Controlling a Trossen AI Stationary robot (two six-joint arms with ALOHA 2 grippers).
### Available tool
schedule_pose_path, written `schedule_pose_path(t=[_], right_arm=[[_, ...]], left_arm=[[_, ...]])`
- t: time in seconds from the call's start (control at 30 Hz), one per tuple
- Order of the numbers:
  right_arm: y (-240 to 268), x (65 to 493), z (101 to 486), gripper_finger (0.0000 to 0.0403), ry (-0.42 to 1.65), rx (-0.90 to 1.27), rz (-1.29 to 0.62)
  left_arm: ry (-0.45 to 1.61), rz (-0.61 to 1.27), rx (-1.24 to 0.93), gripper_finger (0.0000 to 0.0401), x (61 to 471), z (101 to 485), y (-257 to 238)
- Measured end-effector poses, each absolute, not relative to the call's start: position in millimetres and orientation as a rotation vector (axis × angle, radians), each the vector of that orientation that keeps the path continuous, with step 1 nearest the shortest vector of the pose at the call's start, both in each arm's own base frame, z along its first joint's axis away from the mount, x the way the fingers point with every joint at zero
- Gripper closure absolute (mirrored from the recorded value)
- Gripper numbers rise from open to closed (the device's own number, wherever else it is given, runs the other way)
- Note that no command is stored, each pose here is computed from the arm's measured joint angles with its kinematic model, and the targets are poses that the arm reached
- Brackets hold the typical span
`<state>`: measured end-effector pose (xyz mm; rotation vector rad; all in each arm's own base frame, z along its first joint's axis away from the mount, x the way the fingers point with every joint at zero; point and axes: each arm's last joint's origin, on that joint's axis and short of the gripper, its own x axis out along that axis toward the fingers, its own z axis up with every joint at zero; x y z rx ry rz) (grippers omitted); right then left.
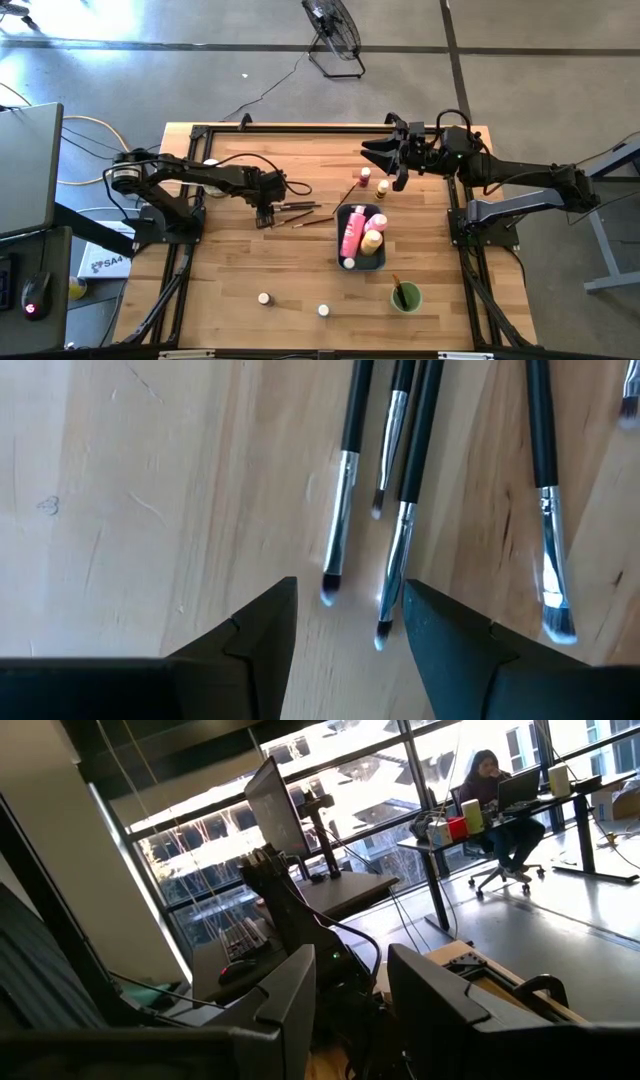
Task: Pick & Place Paint Supplies
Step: Put the black and silver paint brush into the green cup
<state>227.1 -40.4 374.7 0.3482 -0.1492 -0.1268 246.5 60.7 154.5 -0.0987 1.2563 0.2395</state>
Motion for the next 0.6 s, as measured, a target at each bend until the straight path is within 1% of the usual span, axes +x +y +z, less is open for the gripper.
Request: schedule_pose_path(t=[0.17,0.37,0.6], right_arm=[[-40.4,227.1,374.7,0.0282,-0.149,0.348,-0.127],[-40.4,227.1,374.7,0.0282,-0.149,0.348,-0.127],[-40.4,227.1,374.7,0.0282,-0.149,0.348,-0.126]], left_arm=[[1.268,0.243,-0.106,0.0224,246.3,155.8,60.6],[1.263,0.237,-0.098,0.0224,253.5,169.9,62.4],[1.26,0.202,-0.035,0.0224,255.4,172.9,63.2]])
